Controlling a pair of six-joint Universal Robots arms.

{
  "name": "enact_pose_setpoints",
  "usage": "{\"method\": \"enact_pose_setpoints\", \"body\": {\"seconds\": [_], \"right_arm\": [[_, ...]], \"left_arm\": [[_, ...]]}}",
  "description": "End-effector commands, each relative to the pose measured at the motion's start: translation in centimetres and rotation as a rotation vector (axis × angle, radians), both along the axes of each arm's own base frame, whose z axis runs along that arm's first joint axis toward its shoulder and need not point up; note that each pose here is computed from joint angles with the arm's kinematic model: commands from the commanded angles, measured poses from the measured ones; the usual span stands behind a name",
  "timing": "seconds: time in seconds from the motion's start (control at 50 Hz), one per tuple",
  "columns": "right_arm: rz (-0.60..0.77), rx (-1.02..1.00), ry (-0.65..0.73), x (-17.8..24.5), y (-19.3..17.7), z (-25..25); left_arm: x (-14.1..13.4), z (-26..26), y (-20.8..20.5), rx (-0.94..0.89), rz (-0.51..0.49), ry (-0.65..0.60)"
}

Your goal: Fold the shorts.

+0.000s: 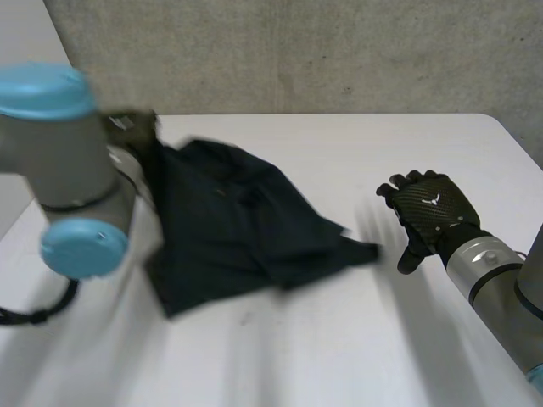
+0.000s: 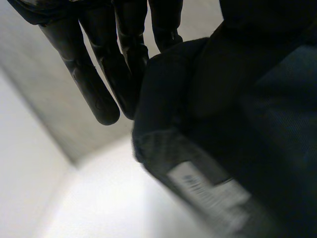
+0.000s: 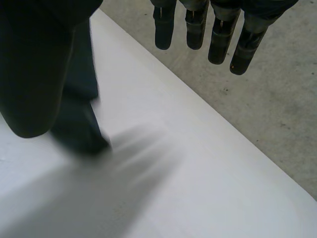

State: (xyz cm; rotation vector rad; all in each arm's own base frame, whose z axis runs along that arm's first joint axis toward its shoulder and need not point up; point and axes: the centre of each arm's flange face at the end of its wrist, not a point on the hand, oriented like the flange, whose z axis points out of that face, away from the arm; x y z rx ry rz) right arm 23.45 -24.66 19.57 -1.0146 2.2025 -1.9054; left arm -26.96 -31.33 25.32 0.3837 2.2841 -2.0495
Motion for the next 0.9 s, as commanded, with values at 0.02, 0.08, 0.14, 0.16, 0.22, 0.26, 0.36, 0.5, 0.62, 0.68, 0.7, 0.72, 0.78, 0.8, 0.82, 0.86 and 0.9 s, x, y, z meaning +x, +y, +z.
{"method": "enact_pose_setpoints", "body": {"seconds": [0.02, 0.08, 0.14, 0.16, 0.22, 0.26, 0.36, 0.5, 0.62, 0.68, 0.7, 0.72, 0.78, 0.8, 0.82, 0.86, 0.9], "right_arm": [[0.004, 0.025, 0.011, 0.1, 0.2, -0.8], [0.004, 0.037, 0.015, 0.1, 0.2, -1.2], [0.001, 0.037, 0.016, 0.1, 0.2, -1.3], [-0.001, 0.036, 0.014, 0.1, 0.2, -1.3], [-0.01, 0.027, 0.013, -0.1, 0.0, -1.4], [-0.021, 0.015, 0.007, -0.2, -0.2, -1.4], [-0.072, -0.014, -0.005, -0.7, -0.7, -1.0], [-0.153, -0.062, -0.006, -1.3, -1.4, -0.5], [-0.136, -0.065, -0.016, -1.0, -1.5, -0.3], [-0.096, -0.061, -0.038, -0.7, -1.1, 0.1], [-0.077, -0.061, -0.045, -0.5, -0.9, 0.4], [-0.033, -0.044, -0.052, -0.2, -0.3, 0.7], [0.047, 0.016, -0.064, 0.3, 0.9, 1.1], [0.066, 0.032, -0.07, 0.5, 1.2, 1.2], [0.081, 0.044, -0.076, 0.6, 1.4, 1.3], [0.125, 0.046, -0.097, 1.0, 2.3, 2.4], [0.146, 0.019, -0.11, 1.1, 2.9, 3.4]], "left_arm": [[-1.6, 6.4, 1.6, -0.275, -0.085, 0.039], [-4.7, 4.5, 3.4, -0.235, -0.216, 0.029], [-9.0, 0.4, 6.4, -0.151, -0.381, -0.004], [-11.2, -1.4, 8.5, -0.122, -0.465, -0.019], [-14.4, -4.2, 11.8, -0.085, -0.588, -0.034], [-15.3, -5.4, 12.8, -0.07, -0.624, -0.039], [-16.8, -7.7, 15.4, -0.052, -0.706, -0.057], [-15.5, -4.9, 16.4, -0.068, -0.704, -0.034], [-11.6, 1.2, 16.6, -0.154, -0.64, 0.031], [-9.2, 3.3, 15.8, -0.188, -0.583, 0.051], [-8.7, 3.5, 15.6, -0.193, -0.569, 0.05], [-8.2, 3.6, 15.4, -0.193, -0.556, 0.049], [-6.4, 3.8, 14.0, -0.192, -0.489, 0.044], [-5.9, 3.7, 13.6, -0.189, -0.469, 0.04], [-4.8, 3.5, 12.5, -0.18, -0.415, 0.034], [-3.8, 3.0, 11.4, -0.164, -0.369, 0.032], [-2.8, 2.7, 10.1, -0.148, -0.324, 0.042]]}}
